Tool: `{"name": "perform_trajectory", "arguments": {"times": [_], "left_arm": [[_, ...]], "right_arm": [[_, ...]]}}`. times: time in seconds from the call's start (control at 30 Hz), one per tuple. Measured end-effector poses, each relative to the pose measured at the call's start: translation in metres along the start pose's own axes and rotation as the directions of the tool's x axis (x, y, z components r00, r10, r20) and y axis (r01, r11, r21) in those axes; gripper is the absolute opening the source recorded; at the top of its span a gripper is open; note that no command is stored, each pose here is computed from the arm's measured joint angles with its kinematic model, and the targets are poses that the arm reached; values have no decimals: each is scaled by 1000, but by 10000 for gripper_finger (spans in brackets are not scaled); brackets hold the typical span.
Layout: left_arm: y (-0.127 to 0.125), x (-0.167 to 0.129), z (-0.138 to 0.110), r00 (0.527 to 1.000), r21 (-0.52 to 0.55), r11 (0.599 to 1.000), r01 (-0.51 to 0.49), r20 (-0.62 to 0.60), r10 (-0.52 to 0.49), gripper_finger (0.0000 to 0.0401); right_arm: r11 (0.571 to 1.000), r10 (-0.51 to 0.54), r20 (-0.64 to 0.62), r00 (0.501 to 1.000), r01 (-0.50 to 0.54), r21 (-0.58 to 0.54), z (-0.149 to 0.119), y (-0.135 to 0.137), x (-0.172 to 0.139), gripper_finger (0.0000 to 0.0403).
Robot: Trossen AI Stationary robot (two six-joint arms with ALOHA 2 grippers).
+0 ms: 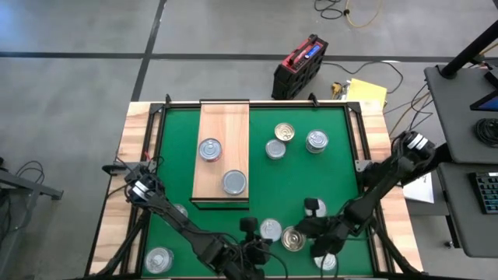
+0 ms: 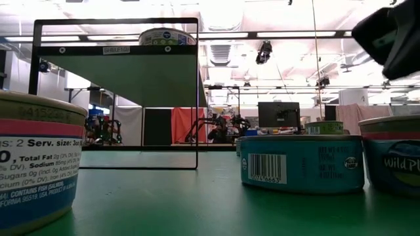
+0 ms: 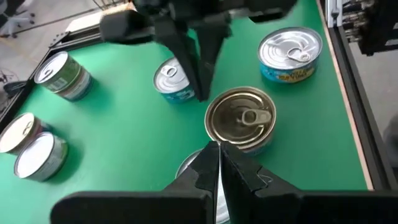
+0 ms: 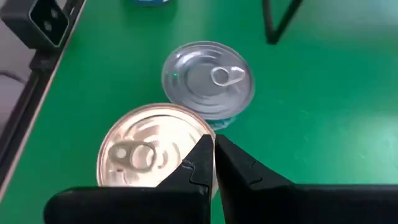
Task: Stack canned seafood by type on shelf
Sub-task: Put the blue and pink tuna can on the shelf
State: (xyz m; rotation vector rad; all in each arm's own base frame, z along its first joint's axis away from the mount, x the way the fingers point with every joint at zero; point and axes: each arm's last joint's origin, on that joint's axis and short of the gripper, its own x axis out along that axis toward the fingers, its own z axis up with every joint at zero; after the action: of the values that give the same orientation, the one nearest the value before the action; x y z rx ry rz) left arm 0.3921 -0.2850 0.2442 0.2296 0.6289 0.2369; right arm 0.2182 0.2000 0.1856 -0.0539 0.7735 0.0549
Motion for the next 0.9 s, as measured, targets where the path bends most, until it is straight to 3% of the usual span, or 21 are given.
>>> {"name": "perform_trajectory", "arguments": {"times": [0.2, 0.4, 0.67, 0.9], "left_arm": [[-3, 10, 0, 1000, 12, 1000, 15, 10, -16, 0], [-5, 22, -3, 1000, 48, 999, 10, 19, -11, 0], [-4, 46, -10, 1000, 68, 998, -17, 5, 16, 0], [-9, 56, -11, 999, 99, 995, 32, 12, -34, 0]], "right_arm": [[993, 18, -33, 999, -14, 114, 5, -15, -32, 9], [949, 124, -88, 988, -92, 302, 2, -25, -53, 9], [836, 222, -139, 965, -115, 537, -14, -24, -49, 9], [733, 267, -65, 962, -159, 661, -23, -23, -40, 9]]}}
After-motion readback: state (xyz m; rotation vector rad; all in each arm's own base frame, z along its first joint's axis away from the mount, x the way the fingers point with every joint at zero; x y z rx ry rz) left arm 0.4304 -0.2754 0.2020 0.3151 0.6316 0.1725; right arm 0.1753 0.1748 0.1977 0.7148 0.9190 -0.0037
